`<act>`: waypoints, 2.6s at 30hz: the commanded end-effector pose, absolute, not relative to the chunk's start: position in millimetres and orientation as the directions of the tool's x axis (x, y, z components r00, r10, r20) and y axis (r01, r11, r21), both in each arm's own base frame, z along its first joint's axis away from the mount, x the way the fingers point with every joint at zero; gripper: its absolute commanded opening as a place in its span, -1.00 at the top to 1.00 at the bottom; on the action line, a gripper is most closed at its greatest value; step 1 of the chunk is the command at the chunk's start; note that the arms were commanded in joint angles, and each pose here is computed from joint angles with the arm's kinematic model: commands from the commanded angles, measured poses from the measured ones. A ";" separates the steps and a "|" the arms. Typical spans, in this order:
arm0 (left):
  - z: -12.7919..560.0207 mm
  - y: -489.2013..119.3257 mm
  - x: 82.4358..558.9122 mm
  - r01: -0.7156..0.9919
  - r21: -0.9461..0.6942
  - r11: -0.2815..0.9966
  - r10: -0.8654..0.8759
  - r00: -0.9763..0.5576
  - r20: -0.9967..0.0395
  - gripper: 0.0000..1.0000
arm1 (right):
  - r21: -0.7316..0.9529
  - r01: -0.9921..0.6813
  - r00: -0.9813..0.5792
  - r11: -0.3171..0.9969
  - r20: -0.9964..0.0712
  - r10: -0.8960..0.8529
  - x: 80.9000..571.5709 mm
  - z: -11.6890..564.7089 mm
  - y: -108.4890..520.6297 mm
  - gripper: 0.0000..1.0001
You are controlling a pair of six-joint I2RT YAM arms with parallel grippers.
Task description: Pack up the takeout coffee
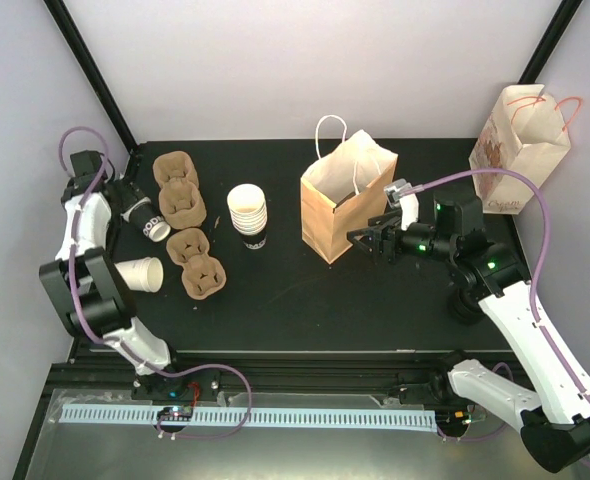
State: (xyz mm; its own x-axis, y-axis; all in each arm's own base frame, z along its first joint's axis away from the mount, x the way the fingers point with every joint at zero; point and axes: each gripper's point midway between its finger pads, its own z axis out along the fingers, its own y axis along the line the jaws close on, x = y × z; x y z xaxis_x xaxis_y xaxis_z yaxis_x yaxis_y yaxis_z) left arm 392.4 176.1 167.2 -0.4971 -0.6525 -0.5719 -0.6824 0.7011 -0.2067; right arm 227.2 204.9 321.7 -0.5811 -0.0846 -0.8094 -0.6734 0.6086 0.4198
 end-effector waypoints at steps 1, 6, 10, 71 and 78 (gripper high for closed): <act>161.1 177.2 425.1 -0.618 -0.242 0.748 -0.640 -0.576 -0.508 -0.97 | 0.421 -0.720 -0.553 0.552 -0.829 -0.089 221.1 331.2 212.4 -0.63; 138.8 174.2 446.1 -0.596 -0.283 0.752 -0.653 -0.615 -0.441 -0.97 | 0.423 -0.725 -0.551 0.544 -0.830 -0.089 220.2 331.6 213.6 -0.63; 121.9 177.6 449.8 -0.619 -0.297 0.727 -0.684 -0.616 -0.391 -0.97 | 0.419 -0.725 -0.549 0.547 -0.831 -0.091 220.4 331.2 213.1 -0.63; 68.9 180.1 446.7 -0.682 -0.370 0.631 -0.774 -0.516 -0.368 -0.33 | 0.426 -0.731 -0.548 0.532 -0.832 -0.088 219.9 332.9 215.3 -0.62; 73.3 173.2 445.9 -0.673 -0.342 0.656 -0.751 -0.534 -0.389 -0.33 | 0.430 -0.734 -0.550 0.526 -0.831 -0.088 219.1 333.4 216.3 -0.62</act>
State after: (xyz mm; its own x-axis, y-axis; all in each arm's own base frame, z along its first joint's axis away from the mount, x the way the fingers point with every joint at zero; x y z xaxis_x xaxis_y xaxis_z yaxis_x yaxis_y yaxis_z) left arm 445.0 176.1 60.4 -0.5301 -0.7744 -0.3454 -0.6849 0.6312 -0.3640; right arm 222.2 212.8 324.9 -0.5775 -0.0966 -0.8107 -0.7069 0.5559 0.4374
